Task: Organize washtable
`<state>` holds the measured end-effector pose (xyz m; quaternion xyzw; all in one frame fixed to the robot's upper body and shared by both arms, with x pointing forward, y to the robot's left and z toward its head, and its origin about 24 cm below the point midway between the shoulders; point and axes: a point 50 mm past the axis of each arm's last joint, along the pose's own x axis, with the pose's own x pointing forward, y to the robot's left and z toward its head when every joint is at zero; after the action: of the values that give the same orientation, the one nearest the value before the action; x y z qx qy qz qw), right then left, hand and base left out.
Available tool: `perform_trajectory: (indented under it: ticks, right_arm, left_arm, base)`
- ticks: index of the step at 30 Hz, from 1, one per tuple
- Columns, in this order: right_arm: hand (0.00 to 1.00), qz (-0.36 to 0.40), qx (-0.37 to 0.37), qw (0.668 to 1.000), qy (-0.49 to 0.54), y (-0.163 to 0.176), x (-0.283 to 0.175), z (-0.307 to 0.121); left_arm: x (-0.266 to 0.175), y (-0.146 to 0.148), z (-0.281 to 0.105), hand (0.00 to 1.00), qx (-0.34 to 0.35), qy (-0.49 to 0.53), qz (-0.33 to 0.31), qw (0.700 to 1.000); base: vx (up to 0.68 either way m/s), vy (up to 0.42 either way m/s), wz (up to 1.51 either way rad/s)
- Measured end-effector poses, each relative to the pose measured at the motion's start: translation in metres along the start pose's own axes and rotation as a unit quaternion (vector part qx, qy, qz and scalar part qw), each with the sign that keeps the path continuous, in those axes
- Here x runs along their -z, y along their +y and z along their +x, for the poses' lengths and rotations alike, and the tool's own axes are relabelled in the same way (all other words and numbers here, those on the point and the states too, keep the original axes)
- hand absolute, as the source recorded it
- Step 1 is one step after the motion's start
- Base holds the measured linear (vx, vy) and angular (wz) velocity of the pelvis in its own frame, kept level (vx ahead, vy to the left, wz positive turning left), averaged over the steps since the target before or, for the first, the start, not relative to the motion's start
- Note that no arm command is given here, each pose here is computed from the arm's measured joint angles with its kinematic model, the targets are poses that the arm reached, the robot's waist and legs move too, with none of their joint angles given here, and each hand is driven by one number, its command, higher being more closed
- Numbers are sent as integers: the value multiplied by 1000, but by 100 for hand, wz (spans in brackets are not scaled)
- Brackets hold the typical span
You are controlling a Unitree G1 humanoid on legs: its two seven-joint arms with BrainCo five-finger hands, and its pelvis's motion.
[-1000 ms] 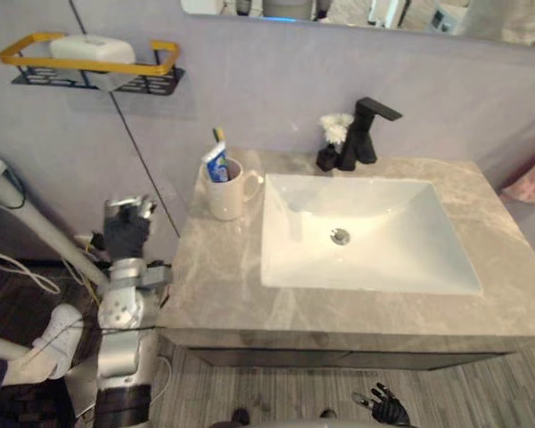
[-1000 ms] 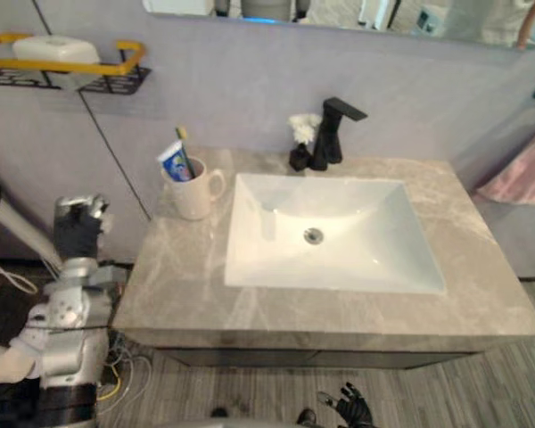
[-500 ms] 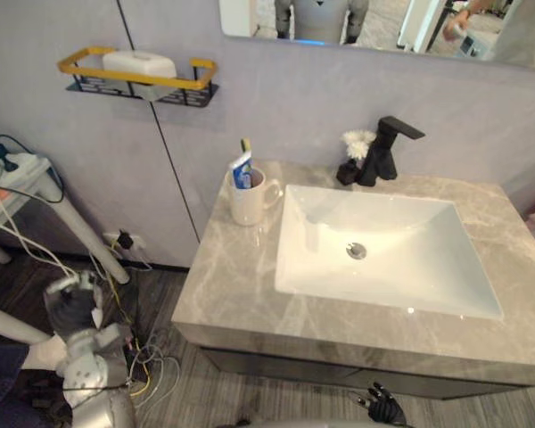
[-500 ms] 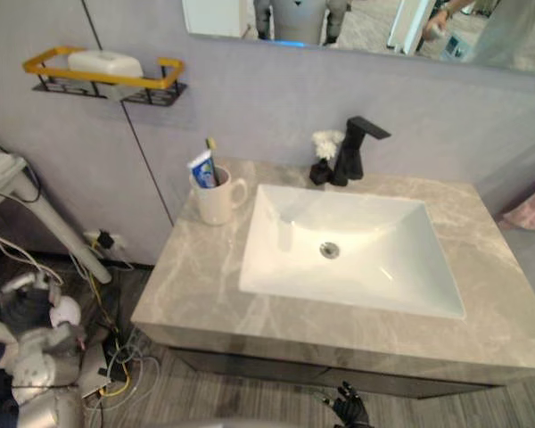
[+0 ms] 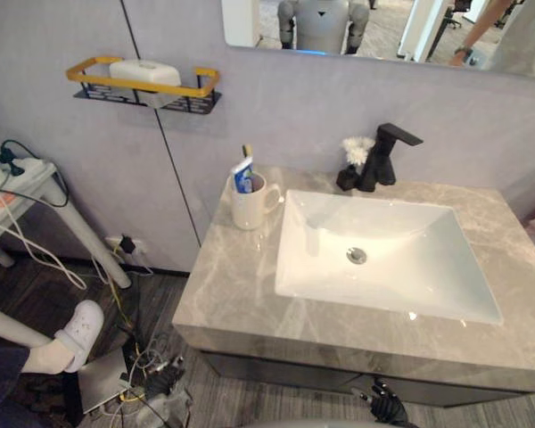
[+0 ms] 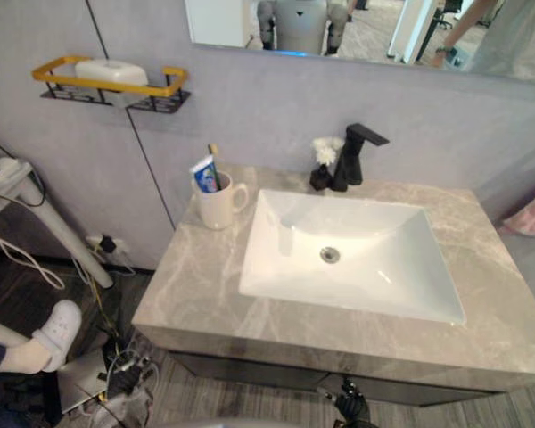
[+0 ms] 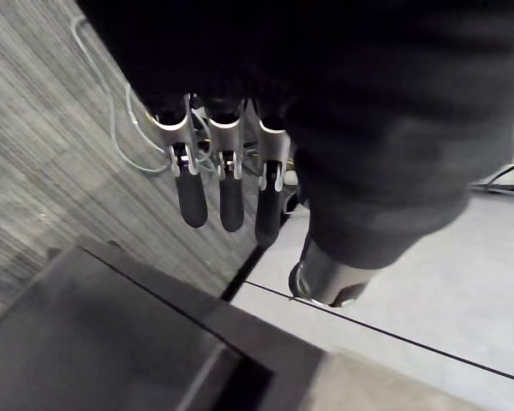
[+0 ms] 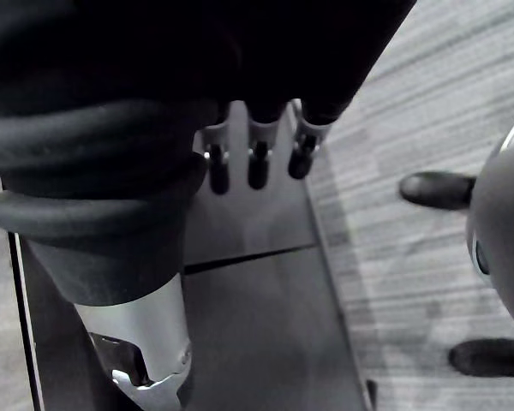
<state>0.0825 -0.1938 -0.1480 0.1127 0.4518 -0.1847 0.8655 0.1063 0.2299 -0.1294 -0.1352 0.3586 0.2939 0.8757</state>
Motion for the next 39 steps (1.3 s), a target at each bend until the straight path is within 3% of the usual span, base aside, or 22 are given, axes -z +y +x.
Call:
perform_trajectory:
  ticks: [18, 33, 39]
  right_arm:
    - [0, 4, -2, 1000, 22, 11, 3, 7]
    - [0, -48, -33, 998, 24, 21, 1, 10]
    - [0, -84, -47, 995, 17, 27, -8, 14]
  left_arm:
    - [41, -13, -6, 0, 51, 88, 163, 981]
    - [36, -20, -2, 0, 72, 81, 196, 975]
    - [20, -49, 5, 0, 121, 48, 234, 963]
  base:
    - [-3, 0, -3]
    - [-17, 9, -29]
    - [-15, 10, 71]
